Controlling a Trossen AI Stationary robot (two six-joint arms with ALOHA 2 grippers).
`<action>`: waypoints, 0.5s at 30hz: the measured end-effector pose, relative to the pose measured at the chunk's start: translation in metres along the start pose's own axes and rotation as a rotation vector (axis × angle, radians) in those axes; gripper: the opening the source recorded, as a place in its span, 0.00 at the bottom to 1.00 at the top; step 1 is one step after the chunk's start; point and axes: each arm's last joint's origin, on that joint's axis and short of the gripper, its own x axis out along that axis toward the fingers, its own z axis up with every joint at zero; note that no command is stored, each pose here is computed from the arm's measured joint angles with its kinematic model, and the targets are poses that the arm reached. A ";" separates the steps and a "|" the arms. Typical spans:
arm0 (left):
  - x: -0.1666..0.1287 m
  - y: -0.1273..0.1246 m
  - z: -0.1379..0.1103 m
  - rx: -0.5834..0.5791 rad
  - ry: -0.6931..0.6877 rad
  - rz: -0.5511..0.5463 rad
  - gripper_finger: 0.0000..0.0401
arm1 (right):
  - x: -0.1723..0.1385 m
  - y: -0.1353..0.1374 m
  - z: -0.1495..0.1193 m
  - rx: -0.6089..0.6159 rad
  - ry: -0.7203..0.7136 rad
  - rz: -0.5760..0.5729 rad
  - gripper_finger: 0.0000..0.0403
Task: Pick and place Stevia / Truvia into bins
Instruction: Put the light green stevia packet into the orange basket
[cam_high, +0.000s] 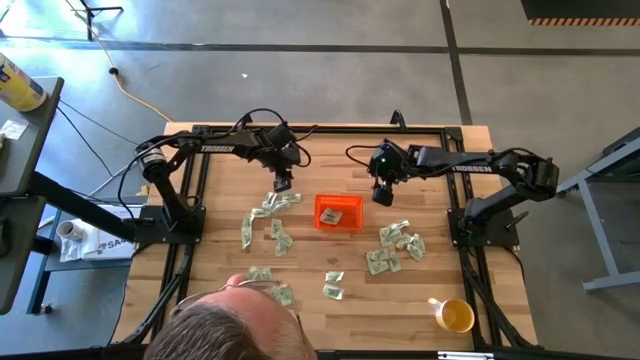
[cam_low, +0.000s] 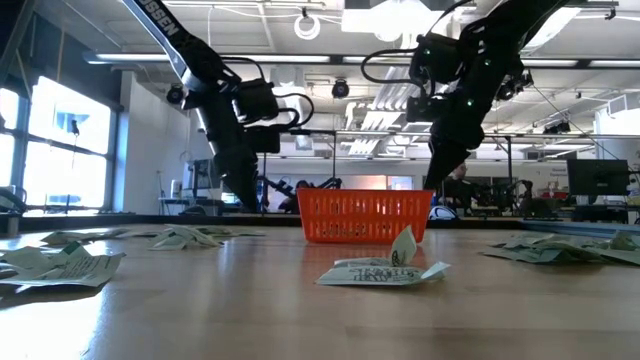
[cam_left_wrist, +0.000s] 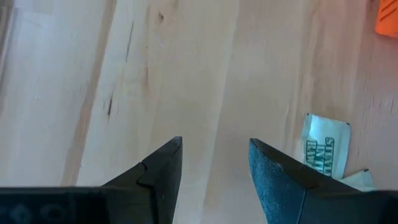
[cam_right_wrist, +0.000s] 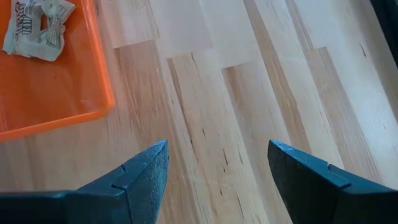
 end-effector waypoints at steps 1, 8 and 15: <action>0.000 0.000 0.001 0.001 -0.007 0.003 0.54 | 0.000 0.000 0.000 0.000 0.000 0.000 0.65; 0.000 0.001 0.002 0.003 -0.020 0.008 0.54 | 0.000 0.000 0.000 0.000 0.000 0.000 0.65; 0.000 0.000 0.002 0.003 -0.036 -0.033 0.54 | 0.000 0.000 0.000 0.014 0.000 0.000 0.65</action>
